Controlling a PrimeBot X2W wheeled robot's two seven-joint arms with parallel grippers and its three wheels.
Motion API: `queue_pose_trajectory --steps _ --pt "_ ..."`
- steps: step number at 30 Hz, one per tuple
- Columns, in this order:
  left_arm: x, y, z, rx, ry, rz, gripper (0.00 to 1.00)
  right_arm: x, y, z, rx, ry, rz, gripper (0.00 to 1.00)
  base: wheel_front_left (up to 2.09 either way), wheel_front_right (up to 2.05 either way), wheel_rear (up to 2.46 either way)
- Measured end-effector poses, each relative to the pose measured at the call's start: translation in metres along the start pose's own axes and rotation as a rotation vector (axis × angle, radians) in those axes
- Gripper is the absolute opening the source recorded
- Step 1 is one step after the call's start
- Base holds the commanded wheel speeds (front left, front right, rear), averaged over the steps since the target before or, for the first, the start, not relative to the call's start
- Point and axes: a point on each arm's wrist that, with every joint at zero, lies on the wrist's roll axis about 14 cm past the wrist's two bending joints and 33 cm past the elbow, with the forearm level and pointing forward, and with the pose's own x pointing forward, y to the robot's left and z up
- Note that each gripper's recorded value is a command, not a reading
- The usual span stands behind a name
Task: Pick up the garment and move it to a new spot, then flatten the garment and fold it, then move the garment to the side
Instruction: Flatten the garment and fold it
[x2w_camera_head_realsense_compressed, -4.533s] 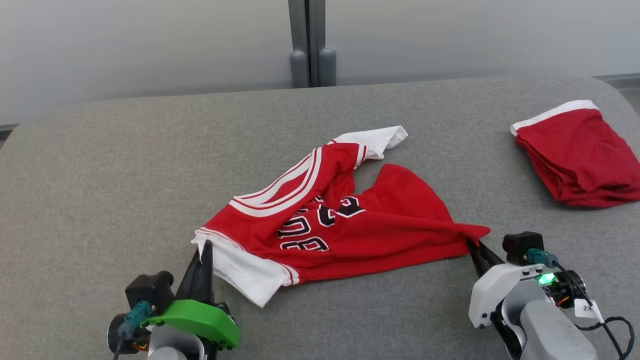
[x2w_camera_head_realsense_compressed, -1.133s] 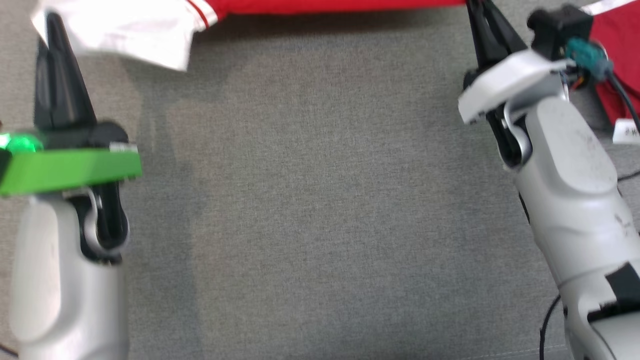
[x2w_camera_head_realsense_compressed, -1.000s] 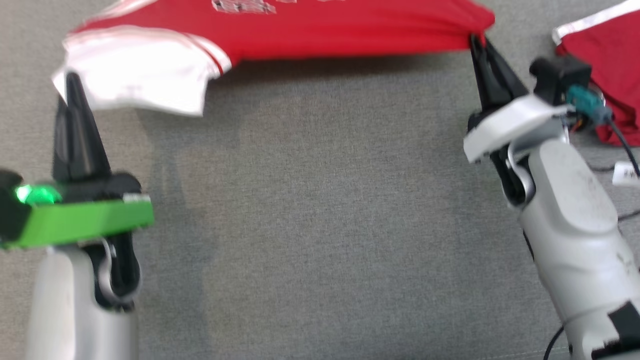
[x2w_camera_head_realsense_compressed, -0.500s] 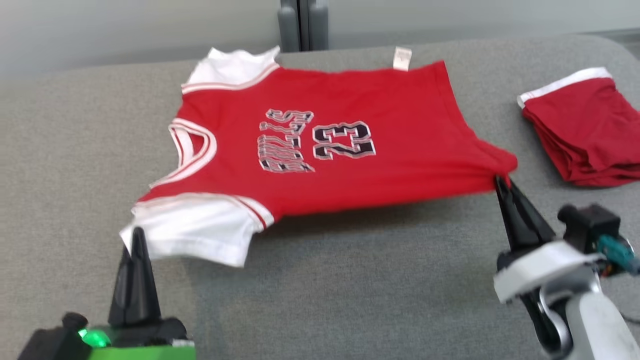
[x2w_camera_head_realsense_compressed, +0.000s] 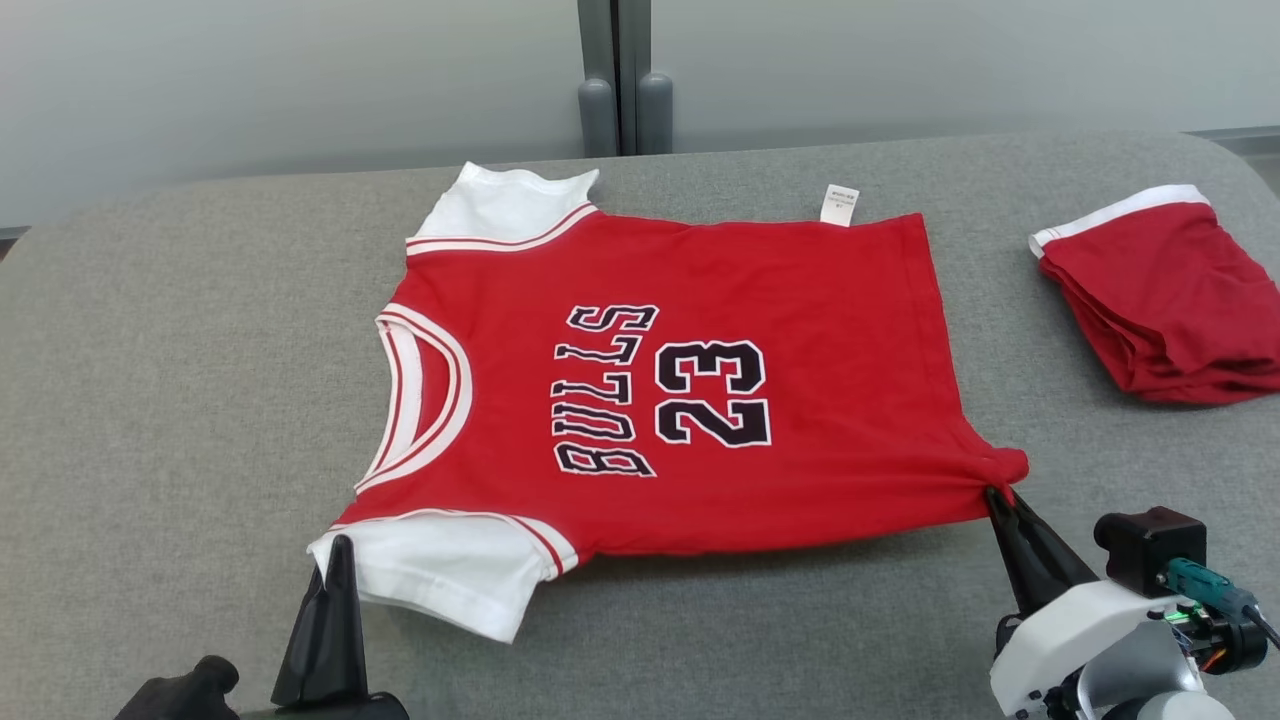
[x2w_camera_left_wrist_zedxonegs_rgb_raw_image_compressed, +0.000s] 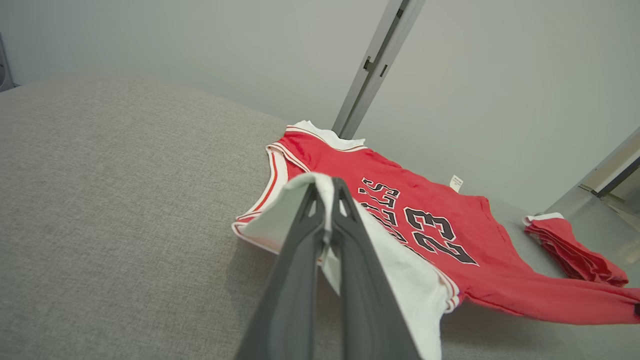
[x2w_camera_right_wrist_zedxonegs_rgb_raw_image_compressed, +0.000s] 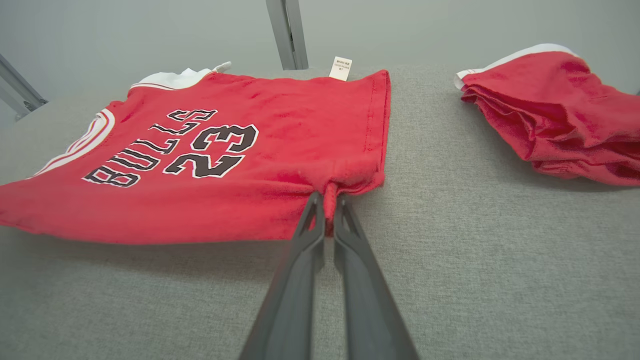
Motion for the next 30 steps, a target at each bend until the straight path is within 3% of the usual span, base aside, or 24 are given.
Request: queue_pose_trajectory --steps 9,26,27,28,29,30 --pt "0.035 0.003 -0.020 0.012 0.055 -0.025 0.00 0.026 -0.002 -0.032 0.021 0.108 -0.001 0.00 0.00 0.00 0.00" --pt "0.148 -0.004 -0.039 0.102 0.048 -0.100 0.00 0.100 -0.022 -0.029 0.045 0.087 -0.033 0.00 0.00 0.00 0.00" --pt "0.152 -0.002 -0.042 0.102 0.055 -0.096 0.00 0.102 -0.023 -0.030 0.046 0.085 -0.035 0.05 0.00 0.00 0.00" --pt "0.155 -0.001 -0.046 0.104 0.063 -0.092 0.00 0.105 -0.023 -0.030 0.046 0.082 -0.036 0.25 0.00 0.00 0.00" --pt "0.157 0.001 -0.048 0.106 0.069 -0.089 0.00 0.106 -0.024 -0.030 0.049 0.078 -0.036 0.57 0.00 0.00 0.00" --pt "0.159 0.002 -0.050 0.109 0.074 -0.085 0.27 0.108 -0.024 -0.028 0.050 0.064 -0.038 1.00 0.00 0.00 0.00"
